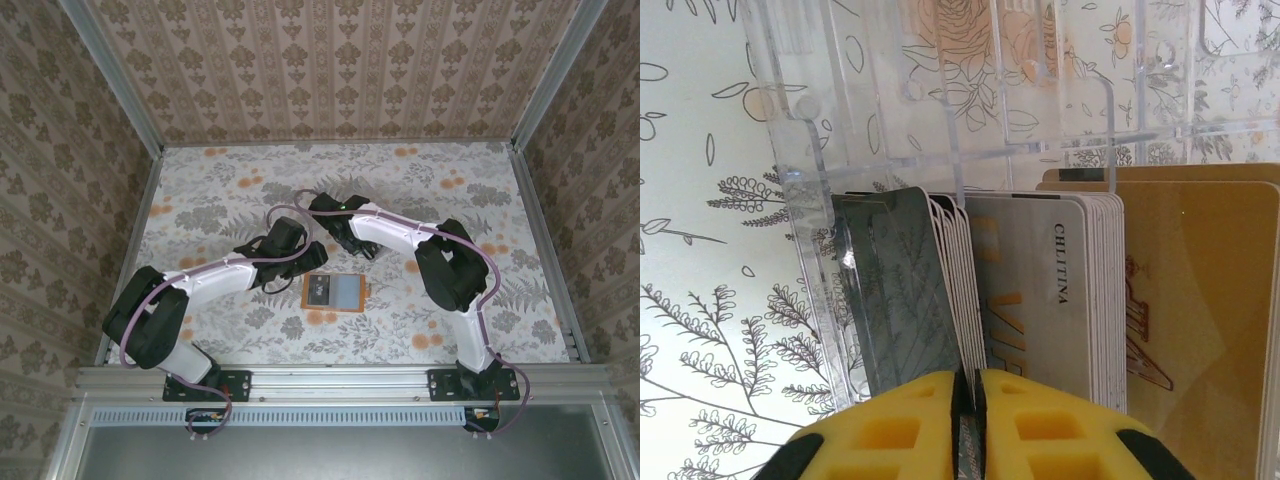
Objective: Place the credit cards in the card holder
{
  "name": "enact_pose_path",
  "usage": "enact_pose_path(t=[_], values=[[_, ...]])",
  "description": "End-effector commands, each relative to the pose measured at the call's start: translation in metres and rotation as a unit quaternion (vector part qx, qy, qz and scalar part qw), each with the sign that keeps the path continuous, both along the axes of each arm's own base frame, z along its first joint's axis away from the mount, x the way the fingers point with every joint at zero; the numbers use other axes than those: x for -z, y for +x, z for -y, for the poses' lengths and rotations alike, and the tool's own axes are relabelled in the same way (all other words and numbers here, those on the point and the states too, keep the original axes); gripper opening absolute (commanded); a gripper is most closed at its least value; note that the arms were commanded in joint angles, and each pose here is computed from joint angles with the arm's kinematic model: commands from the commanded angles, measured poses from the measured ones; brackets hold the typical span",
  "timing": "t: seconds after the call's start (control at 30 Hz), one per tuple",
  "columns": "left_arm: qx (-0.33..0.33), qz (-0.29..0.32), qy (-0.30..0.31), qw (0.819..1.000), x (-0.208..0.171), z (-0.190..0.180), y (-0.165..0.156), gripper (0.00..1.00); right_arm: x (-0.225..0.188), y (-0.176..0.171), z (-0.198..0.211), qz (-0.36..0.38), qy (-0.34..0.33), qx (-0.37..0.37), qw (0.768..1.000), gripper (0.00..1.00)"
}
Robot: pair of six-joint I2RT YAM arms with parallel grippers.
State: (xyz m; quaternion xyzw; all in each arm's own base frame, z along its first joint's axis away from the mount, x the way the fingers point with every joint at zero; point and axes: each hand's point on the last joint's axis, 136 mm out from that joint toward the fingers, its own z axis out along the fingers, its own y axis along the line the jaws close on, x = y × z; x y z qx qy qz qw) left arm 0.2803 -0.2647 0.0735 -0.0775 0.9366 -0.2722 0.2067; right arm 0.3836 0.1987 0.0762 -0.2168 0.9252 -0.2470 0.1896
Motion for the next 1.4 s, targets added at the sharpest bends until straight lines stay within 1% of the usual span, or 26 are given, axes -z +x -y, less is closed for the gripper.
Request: enact_pose_path(t=[0.0, 0.07, 0.13, 0.2, 0.57, 0.73, 0.87, 0.97, 1.1, 1.2, 1.37], values=[[-0.009, 0.012, -0.006, 1.0, -0.009, -0.004, 0.002, 0.68, -0.014, 0.002, 0.003, 0.017, -0.014, -0.003, 1.0, 0.13], [-0.01, 0.011, -0.005, 1.0, -0.008, -0.004, 0.001, 0.68, -0.017, 0.001, 0.002, 0.019, -0.009, -0.002, 1.0, 0.1], [-0.01, 0.011, -0.005, 1.0, -0.009, -0.004, 0.001, 0.68, -0.019, 0.0, 0.002, 0.017, -0.004, -0.003, 1.0, 0.09], [-0.01, 0.01, -0.005, 1.0, -0.008, -0.004, 0.001, 0.68, -0.022, -0.002, 0.0, 0.015, 0.005, -0.004, 1.0, 0.03], [-0.008, 0.01, -0.007, 1.0, -0.009, -0.003, 0.001, 0.68, -0.032, -0.009, -0.003, 0.007, 0.036, 0.0, 0.999, 0.02], [-0.005, 0.013, -0.008, 1.0, -0.012, -0.002, 0.002, 0.67, -0.035, -0.016, -0.007, -0.009, 0.079, 0.01, 0.997, 0.0], [-0.007, 0.014, -0.01, 1.0, -0.013, -0.003, 0.002, 0.67, -0.039, -0.022, -0.008, -0.026, 0.139, 0.026, 0.99, 0.0], [-0.005, 0.014, -0.017, 1.0, -0.014, -0.001, 0.002, 0.66, -0.043, -0.027, -0.01, -0.038, 0.195, 0.038, 0.979, 0.0], [-0.001, 0.018, -0.03, 0.999, -0.02, 0.002, 0.004, 0.66, -0.052, -0.033, -0.01, -0.05, 0.272, 0.057, 0.959, 0.0], [0.006, 0.023, -0.047, 0.999, -0.027, 0.006, 0.005, 0.66, -0.063, -0.038, -0.012, -0.054, 0.344, 0.07, 0.935, 0.0], [0.019, 0.029, -0.09, 0.995, -0.04, 0.014, 0.009, 0.66, -0.082, -0.041, -0.013, -0.051, 0.451, 0.093, 0.886, 0.0]])
